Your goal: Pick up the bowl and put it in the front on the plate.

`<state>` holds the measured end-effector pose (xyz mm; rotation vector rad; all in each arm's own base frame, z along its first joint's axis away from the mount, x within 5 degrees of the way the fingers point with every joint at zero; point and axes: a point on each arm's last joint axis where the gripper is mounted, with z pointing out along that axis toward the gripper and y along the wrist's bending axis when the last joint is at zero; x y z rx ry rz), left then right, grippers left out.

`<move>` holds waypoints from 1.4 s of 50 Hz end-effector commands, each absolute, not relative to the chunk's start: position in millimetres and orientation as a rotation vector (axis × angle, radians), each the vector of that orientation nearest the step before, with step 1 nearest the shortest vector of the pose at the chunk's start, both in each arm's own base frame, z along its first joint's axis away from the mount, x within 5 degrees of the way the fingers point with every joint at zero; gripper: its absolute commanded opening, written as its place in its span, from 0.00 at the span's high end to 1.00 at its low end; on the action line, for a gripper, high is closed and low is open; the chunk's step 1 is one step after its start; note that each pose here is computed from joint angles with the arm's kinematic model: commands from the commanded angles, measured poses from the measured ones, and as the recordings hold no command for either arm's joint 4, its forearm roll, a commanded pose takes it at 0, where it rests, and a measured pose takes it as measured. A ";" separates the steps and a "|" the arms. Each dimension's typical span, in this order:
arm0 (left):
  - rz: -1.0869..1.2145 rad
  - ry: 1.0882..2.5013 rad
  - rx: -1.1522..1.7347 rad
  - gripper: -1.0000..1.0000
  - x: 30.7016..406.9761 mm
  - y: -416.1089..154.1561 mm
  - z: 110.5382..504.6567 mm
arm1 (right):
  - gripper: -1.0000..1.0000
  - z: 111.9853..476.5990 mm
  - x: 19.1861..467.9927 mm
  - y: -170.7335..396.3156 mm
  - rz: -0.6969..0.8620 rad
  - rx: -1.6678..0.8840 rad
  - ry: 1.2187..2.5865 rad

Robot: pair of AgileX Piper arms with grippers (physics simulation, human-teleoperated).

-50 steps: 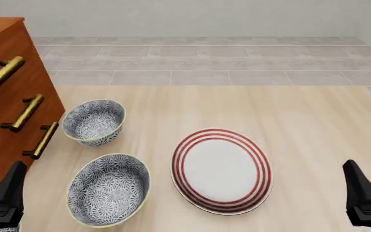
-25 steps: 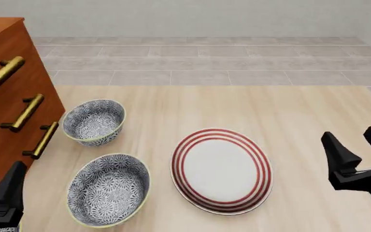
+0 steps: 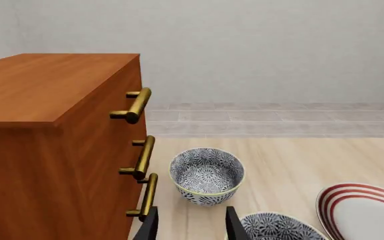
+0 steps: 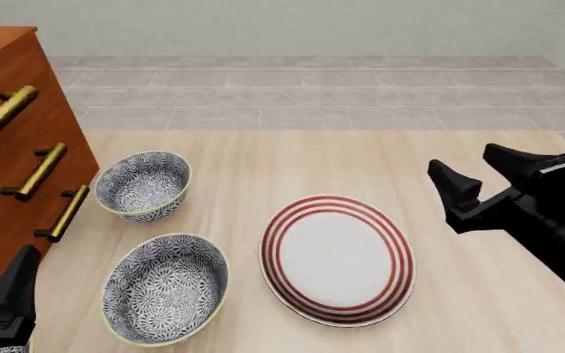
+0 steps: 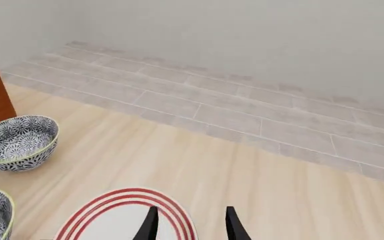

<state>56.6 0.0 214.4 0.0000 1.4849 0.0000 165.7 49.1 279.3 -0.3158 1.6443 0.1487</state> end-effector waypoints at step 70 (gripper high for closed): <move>0.000 1.485 0.000 0.00 56.6 0.0 214.4 | 0.00 289.1 274.6 242.8 0.466 -0.714 1.844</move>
